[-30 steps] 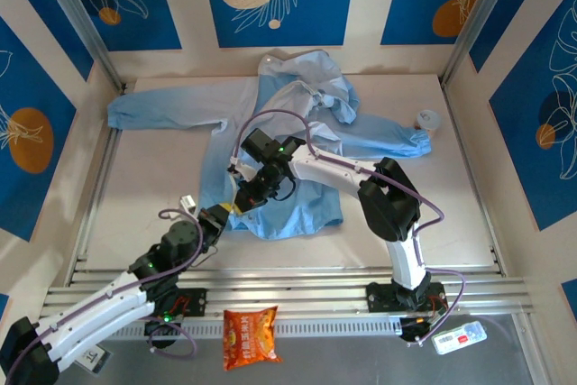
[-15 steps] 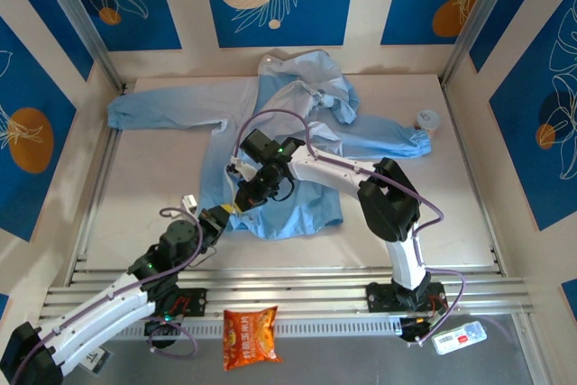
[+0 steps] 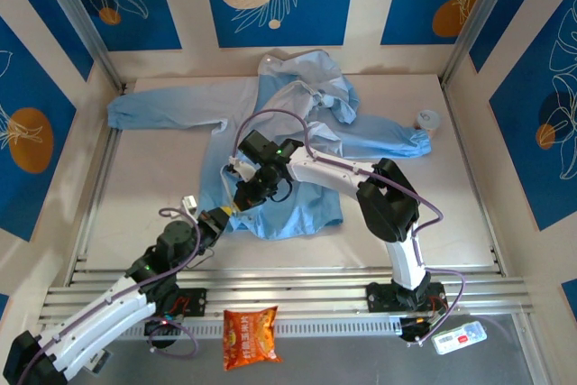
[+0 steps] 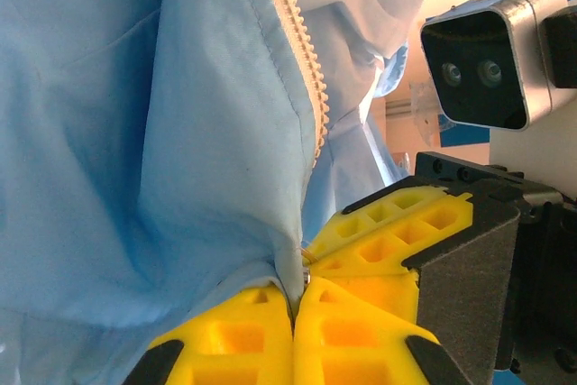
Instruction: Zip up the jacket
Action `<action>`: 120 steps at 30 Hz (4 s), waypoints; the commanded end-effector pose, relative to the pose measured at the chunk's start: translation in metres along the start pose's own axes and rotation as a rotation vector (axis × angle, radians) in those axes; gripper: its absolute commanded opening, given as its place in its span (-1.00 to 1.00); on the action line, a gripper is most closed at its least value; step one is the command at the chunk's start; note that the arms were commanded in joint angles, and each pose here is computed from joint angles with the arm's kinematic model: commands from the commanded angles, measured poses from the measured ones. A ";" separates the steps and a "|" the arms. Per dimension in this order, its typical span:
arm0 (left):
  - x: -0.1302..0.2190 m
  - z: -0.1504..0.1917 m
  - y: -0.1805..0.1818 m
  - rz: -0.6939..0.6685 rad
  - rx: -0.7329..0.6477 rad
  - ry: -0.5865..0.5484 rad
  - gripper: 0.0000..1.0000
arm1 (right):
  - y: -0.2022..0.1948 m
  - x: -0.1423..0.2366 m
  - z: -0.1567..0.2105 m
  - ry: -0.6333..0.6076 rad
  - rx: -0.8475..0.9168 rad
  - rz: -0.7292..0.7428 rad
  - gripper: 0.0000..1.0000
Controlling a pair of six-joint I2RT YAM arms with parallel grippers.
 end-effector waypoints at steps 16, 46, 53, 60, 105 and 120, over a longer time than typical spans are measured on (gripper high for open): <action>0.000 -0.005 0.010 -0.003 0.080 0.003 -0.35 | 0.031 0.000 0.002 -0.041 0.149 -0.108 -1.00; -0.004 0.003 0.021 -0.128 0.039 0.151 -1.00 | 0.005 0.012 0.001 -0.079 0.095 -0.107 -1.00; 0.005 0.011 0.037 -0.223 0.006 0.238 -1.00 | -0.012 -0.010 0.001 -0.065 0.068 -0.041 -1.00; 0.008 0.011 0.059 -0.263 -0.003 0.234 -1.00 | -0.029 -0.032 0.016 -0.007 0.033 0.007 -1.00; -0.028 -0.011 0.034 -0.176 -0.308 0.107 -1.00 | -0.082 -0.024 -0.003 -0.132 -0.306 -0.080 0.28; -0.021 -0.010 0.033 -0.153 -0.308 0.088 -1.00 | -0.063 -0.036 -0.008 -0.106 -0.280 -0.096 0.08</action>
Point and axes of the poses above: each hand's point on the last joint's axis, 136 mm out from that joint toward the fingers, its own x axis back along the fingers, its own y axis along the line the jaws close on, z = x × y, the point moved 5 cm from there along x, back along the fingers, and after that the axes turned 14 degrees about x, right-handed, at the moved point
